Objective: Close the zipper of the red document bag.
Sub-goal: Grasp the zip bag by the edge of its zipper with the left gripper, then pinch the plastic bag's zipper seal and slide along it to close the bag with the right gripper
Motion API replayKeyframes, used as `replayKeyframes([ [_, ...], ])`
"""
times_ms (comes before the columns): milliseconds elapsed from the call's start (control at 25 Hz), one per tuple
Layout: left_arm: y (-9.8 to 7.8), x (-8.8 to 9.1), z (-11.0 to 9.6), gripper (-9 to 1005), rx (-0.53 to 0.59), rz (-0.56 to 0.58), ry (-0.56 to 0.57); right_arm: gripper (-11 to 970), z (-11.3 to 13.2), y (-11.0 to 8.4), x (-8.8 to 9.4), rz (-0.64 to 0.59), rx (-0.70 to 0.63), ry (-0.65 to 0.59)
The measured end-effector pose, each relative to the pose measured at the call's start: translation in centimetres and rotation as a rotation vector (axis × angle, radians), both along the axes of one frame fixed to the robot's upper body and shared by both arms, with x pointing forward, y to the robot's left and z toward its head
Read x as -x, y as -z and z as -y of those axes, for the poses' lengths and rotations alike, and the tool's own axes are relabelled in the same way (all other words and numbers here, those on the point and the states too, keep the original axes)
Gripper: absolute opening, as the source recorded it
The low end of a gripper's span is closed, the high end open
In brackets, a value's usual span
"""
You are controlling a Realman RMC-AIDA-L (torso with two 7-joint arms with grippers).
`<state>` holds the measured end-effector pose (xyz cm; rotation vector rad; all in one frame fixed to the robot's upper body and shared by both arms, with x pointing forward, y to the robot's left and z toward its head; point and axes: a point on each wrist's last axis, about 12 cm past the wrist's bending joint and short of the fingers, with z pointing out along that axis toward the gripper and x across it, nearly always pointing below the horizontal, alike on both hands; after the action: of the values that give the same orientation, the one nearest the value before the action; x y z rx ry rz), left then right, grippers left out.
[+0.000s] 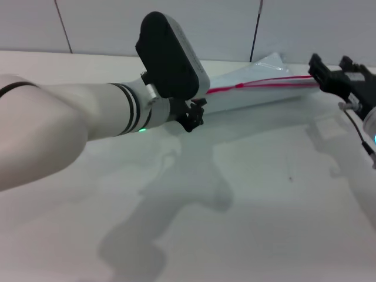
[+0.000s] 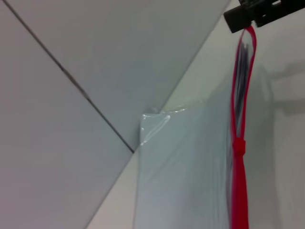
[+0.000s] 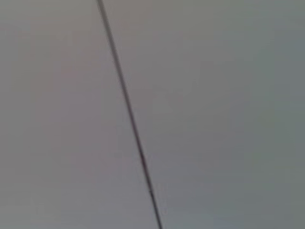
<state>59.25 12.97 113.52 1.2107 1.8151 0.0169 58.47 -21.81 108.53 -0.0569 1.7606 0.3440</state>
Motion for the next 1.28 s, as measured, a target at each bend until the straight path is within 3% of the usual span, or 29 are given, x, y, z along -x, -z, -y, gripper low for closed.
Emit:
replayKeyframes([
  [560, -0.1, 0.1, -1.0, 59, 0.035, 0.036, -0.035, 709, -0.7, -5.0, -0.3, 0.03, 0.039, -0.167],
  [1040, -0.1, 0.2, -1.0, 58, 0.047, 0.055, -0.034, 709, -1.5, -7.7, -1.4, -0.034, 0.115, -0.279],
  [1280, -0.1, 0.2, -1.0, 58, 0.049, 0.056, -0.035, 693, -3.4, -9.8, -2.0, -0.037, 0.165, -0.369],
])
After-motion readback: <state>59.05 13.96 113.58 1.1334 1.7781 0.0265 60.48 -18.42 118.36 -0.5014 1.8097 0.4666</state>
